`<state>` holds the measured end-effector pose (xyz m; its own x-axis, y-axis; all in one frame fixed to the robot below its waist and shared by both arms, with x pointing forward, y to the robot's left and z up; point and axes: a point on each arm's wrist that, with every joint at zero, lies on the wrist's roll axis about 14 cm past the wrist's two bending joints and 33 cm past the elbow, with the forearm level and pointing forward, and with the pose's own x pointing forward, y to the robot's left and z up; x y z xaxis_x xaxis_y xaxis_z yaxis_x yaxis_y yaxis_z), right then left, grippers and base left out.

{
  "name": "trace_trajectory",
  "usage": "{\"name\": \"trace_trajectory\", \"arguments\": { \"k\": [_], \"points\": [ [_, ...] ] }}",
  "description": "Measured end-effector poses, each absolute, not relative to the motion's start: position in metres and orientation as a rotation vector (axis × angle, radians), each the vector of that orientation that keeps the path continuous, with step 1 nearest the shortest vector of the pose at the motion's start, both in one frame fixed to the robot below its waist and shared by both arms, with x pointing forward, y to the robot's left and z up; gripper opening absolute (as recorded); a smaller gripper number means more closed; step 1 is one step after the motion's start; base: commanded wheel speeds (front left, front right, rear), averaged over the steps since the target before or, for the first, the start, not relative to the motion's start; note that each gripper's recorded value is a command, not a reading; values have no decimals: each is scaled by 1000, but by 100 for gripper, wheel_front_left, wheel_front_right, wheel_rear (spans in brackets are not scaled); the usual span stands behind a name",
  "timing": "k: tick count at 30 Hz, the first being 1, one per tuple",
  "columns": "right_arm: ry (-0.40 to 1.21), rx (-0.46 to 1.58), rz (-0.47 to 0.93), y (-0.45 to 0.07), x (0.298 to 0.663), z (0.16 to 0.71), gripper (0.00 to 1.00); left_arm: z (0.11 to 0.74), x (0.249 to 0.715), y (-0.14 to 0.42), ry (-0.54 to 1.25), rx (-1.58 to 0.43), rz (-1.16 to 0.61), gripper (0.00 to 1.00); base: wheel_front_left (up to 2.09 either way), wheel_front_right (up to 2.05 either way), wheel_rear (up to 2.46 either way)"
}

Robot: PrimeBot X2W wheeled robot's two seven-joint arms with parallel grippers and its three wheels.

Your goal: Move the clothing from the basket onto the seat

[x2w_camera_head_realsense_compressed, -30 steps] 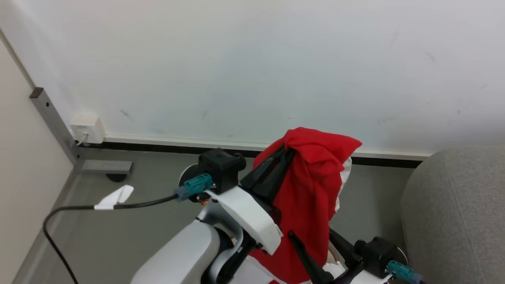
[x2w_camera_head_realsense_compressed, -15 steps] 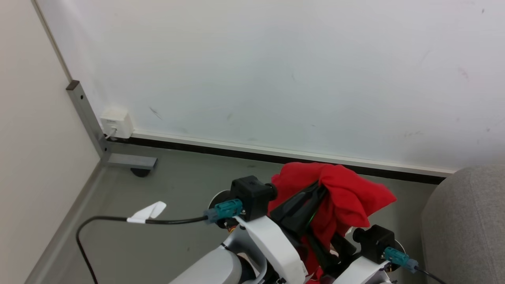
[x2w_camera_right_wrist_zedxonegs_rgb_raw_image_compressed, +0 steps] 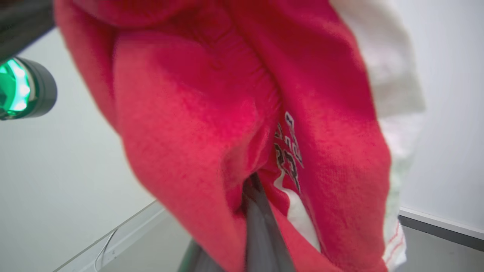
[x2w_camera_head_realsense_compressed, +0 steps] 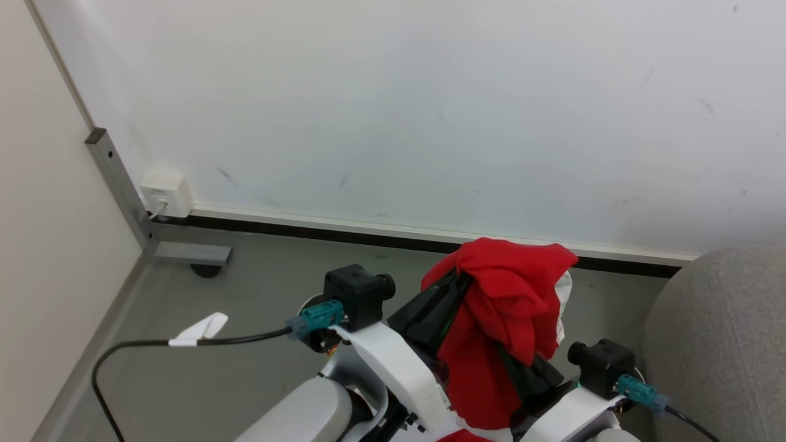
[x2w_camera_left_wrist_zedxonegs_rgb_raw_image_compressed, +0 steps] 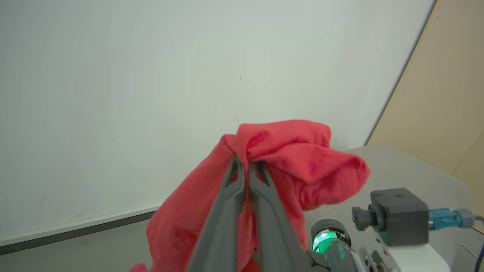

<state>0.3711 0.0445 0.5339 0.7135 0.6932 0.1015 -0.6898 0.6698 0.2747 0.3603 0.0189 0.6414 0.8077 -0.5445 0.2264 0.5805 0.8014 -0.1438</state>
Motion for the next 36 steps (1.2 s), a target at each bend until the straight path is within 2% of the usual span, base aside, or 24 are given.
{"name": "trace_trajectory", "arguments": {
  "k": [7, 8, 9, 10, 11, 24, 36],
  "points": [
    [-23, 334, 711, 24, 380, 541, 0, 634, 360, 8, -155, -216, -638, 0, 0, 0, 0],
    [-30, 339, 697, 20, 382, 542, 0, 633, 359, 6, -152, -217, -644, 15, 0, 0, 0],
    [-37, 340, 686, 16, 383, 544, 0, 633, 359, 3, -154, -219, -653, 43, 0, 0, 0],
    [-45, 342, 674, 11, 384, 545, 0, 632, 358, -1, -151, -219, -670, 94, 0, 0, 0],
    [-51, 342, 660, 6, 385, 546, 0, 632, 355, -6, -150, -218, -696, 100, 0, 0, 0],
    [-158, 293, 416, -91, 390, 560, 0, 616, 341, -59, -110, -244, -884, 100, 0, 0, 0],
    [-203, 278, 92, -206, 362, 557, 0, 589, 332, -119, -38, -234, -1101, 100, 0, 0, 0]
  ]
}}
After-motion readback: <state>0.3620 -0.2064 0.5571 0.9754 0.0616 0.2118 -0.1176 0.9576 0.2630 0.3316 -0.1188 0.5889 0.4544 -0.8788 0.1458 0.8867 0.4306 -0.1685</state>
